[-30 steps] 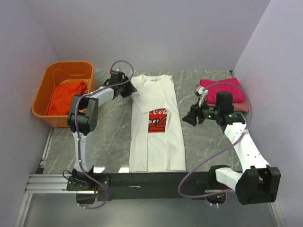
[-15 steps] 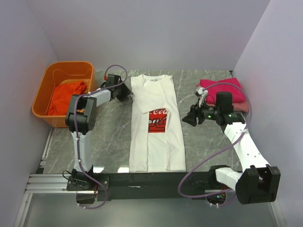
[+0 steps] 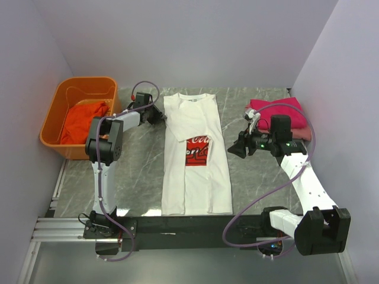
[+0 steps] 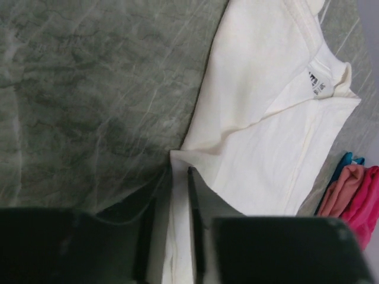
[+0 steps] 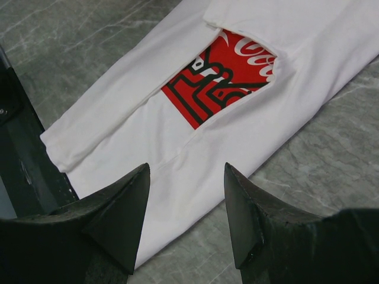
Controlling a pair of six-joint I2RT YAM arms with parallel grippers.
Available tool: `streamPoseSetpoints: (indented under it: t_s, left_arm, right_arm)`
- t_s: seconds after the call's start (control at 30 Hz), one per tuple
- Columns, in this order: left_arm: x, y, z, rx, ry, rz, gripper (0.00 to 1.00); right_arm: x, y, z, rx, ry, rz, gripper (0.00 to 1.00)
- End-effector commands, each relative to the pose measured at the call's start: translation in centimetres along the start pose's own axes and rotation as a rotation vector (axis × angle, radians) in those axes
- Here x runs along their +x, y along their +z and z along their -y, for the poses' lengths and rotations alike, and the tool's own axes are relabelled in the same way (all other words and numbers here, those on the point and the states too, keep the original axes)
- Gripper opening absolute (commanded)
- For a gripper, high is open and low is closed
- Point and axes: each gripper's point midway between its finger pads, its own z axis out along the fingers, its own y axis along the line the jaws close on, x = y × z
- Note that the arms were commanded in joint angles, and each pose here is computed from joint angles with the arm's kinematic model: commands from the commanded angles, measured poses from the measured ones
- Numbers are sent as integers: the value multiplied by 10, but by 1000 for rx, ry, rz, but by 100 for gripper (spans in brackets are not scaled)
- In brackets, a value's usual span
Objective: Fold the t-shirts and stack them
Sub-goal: Fold the tshirt
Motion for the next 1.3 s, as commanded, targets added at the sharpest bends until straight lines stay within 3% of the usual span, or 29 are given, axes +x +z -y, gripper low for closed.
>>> streamPoseSetpoints:
  t_s: [0.0,0.3,0.7,1.27]
  left_arm:
    - [-9,3,7,17,19,19,21]
    - [-16,-4,18,56,70,46,1]
    - [-32,-33,55,158,170,127,0]
    - [-1,-33,80,187,296,90,1]
  right_arm:
    - [-7,-2,-1,-16,-15,15,60]
    - [-7,-1,-1,-20,-10,12,60]
    - [-6,0,-2,-27,-7,10,60]
    - [-6,-1,-1,-25,-2,9,60]
